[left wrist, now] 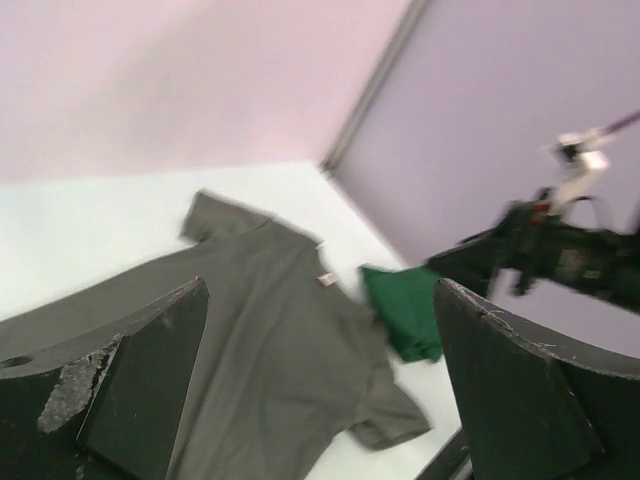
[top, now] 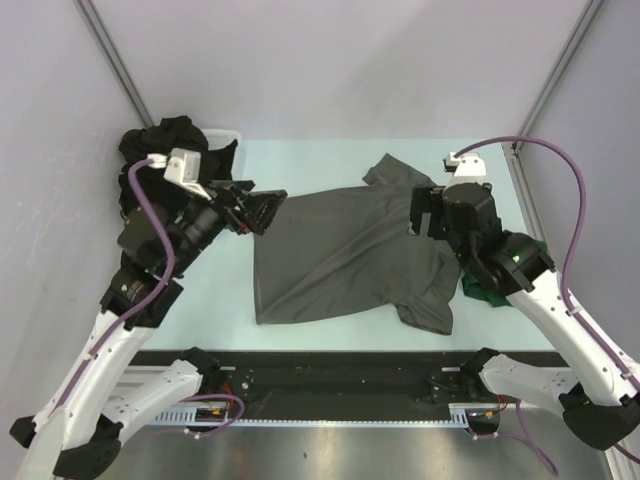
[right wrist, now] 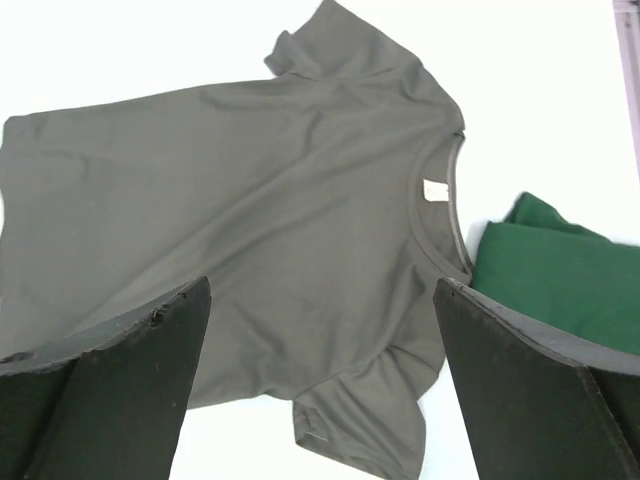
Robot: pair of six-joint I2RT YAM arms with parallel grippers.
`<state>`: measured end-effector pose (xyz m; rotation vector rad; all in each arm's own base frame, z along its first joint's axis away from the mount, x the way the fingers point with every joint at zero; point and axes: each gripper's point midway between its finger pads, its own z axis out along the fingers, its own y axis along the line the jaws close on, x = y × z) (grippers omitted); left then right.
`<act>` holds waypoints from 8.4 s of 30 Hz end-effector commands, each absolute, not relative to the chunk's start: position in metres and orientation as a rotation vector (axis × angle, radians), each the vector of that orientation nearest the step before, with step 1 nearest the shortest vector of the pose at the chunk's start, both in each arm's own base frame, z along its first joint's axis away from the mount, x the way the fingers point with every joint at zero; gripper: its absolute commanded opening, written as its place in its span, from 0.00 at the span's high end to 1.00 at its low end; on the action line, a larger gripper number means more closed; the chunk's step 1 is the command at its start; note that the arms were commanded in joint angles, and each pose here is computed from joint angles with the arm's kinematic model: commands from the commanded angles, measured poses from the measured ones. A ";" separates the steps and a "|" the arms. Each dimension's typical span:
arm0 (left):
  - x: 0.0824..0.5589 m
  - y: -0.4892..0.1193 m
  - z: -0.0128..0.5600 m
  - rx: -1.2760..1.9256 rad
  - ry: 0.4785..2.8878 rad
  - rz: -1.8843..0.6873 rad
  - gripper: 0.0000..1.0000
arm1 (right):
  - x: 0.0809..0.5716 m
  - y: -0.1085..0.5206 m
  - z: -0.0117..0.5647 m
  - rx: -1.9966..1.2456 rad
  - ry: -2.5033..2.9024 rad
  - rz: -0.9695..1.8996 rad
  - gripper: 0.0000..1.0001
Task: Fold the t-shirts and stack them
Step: Flatten out the tshirt, then grap the side of the flattened tshirt closest away from the robot with both arms
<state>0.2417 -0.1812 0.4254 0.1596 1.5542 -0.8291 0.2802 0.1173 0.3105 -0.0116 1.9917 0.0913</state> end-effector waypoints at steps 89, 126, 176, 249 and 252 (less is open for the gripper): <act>0.239 -0.204 0.295 0.266 2.031 -0.789 0.00 | 0.156 0.063 0.047 0.759 2.314 -0.144 0.03; 0.237 -0.207 0.297 0.289 2.034 -0.804 0.00 | 0.137 0.063 0.030 0.815 2.367 -0.036 0.31; 0.237 -0.210 0.291 0.303 2.041 -0.812 0.01 | 0.156 0.071 0.058 0.692 2.339 -0.078 1.00; 0.127 -0.132 0.069 -0.088 2.876 -0.299 0.18 | 0.265 0.078 0.125 0.412 2.388 -0.009 1.00; 0.130 -0.129 0.063 -0.105 2.862 -0.266 0.19 | 0.262 0.077 0.126 0.402 2.395 -0.009 1.00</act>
